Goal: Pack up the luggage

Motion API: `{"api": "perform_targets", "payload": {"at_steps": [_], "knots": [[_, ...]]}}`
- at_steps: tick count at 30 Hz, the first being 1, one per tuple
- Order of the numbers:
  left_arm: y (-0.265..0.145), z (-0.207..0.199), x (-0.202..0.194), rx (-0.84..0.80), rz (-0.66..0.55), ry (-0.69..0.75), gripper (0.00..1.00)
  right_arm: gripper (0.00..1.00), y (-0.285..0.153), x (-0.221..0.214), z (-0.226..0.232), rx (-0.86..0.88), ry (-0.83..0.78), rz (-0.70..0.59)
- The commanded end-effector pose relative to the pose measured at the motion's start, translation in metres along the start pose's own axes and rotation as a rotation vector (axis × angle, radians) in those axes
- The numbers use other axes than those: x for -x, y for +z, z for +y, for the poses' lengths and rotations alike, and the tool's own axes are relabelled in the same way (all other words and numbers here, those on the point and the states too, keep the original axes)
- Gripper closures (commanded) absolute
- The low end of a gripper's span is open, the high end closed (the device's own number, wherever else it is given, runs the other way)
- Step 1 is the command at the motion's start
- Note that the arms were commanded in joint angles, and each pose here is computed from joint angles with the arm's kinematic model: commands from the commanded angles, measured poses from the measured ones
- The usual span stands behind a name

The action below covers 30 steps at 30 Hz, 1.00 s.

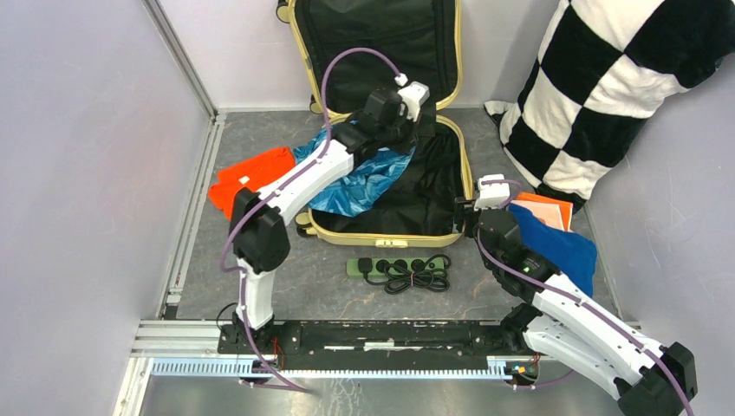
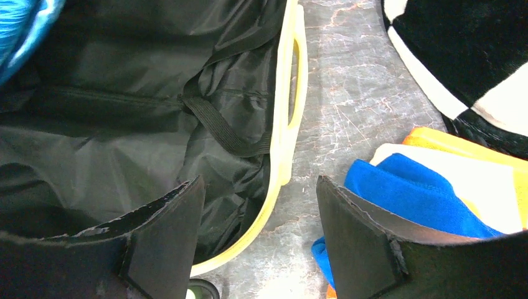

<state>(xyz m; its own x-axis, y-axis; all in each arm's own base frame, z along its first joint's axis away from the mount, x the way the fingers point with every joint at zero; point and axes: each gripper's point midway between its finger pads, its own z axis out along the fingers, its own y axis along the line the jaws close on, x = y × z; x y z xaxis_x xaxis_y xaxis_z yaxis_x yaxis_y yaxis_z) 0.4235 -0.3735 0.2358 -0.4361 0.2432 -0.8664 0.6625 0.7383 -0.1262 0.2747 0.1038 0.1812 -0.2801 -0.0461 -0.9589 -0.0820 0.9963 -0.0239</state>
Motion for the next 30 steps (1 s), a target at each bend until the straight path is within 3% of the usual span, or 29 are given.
{"api": "perform_targets", "payload": {"at_steps": [1, 9, 20, 29, 30], "knots": [[0.026, -0.018, 0.034, -0.035, -0.080, 0.009, 0.98, 0.27, -0.003, 0.009, -0.012, -0.066, -0.003, -0.017], [0.063, -0.051, 0.033, -0.117, -0.070, -0.072, 0.98, 0.27, -0.006, 0.013, -0.020, -0.103, -0.004, -0.023], [0.078, -0.118, 0.039, -0.267, -0.102, -0.190, 0.98, 0.27, -0.014, 0.015, -0.030, -0.135, 0.015, -0.031], [0.103, -0.114, 0.013, -0.216, -0.073, -0.255, 0.98, 0.26, -0.016, 0.012, -0.035, -0.157, 0.008, -0.023], [0.105, -0.113, 0.010, -0.211, -0.072, -0.248, 0.91, 0.26, -0.016, 0.012, -0.035, -0.156, 0.008, -0.021]]}}
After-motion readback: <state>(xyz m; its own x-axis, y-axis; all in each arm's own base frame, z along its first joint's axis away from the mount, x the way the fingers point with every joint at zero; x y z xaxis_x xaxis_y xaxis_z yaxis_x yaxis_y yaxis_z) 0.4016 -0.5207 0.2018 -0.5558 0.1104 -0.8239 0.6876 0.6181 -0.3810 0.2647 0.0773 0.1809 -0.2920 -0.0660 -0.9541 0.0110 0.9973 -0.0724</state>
